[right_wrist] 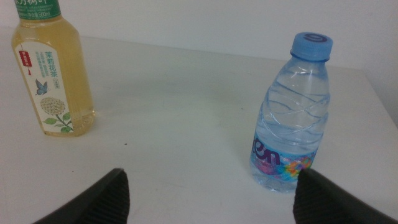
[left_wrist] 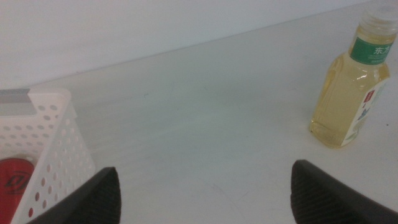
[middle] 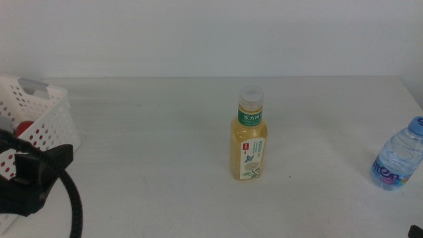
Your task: Use arms to grab the bottles and put them into the dustbin to the left of the table.
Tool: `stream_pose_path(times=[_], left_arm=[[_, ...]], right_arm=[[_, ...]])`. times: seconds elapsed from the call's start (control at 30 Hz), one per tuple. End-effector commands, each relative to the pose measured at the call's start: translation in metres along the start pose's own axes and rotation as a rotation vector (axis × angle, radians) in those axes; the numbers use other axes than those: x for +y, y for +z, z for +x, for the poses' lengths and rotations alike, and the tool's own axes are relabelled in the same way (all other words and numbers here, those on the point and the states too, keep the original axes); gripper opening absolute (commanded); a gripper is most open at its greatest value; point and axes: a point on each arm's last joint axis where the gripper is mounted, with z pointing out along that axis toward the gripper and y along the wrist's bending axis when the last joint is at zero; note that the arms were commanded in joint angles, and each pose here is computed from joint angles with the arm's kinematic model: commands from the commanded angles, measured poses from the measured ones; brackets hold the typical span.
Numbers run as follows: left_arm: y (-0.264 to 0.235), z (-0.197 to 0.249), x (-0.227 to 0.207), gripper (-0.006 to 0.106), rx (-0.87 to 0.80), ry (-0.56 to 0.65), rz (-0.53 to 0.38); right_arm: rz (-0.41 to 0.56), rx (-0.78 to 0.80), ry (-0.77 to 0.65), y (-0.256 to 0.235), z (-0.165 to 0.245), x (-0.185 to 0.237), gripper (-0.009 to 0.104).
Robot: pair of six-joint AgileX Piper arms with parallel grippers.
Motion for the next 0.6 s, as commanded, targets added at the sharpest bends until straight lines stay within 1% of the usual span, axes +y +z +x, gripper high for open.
stream_pose_path(times=[0.0, 0.07, 0.2, 0.3, 0.43, 0.57], left_arm=[[-0.004, -0.015, 0.001, 0.09, -0.103, -0.008, -0.007], [-0.004, -0.015, 0.001, 0.09, -0.103, -0.008, -0.007], [-0.002, -0.018, -0.001, 0.09, -0.122, -0.055, 0.016], [0.009, -0.018, -0.002, 0.09, -0.088, -0.053, 0.041], [0.025, -0.018, -0.006, 0.09, -0.052, -0.049, 0.097], [0.039, -0.02, -0.011, 0.09, -0.056, -0.052, 0.166]], right_arm=[[0.017, -0.131, -0.009, -0.006, -0.017, -0.001, 0.07], [0.017, -0.131, -0.009, -0.006, -0.017, -0.001, 0.07], [0.017, -0.131, -0.009, -0.006, -0.017, -0.001, 0.07], [0.017, -0.131, -0.009, -0.006, -0.017, -0.001, 0.07], [0.017, -0.131, -0.009, -0.006, -0.017, -0.001, 0.07], [0.017, -0.131, -0.009, -0.006, -0.017, -0.001, 0.07]])
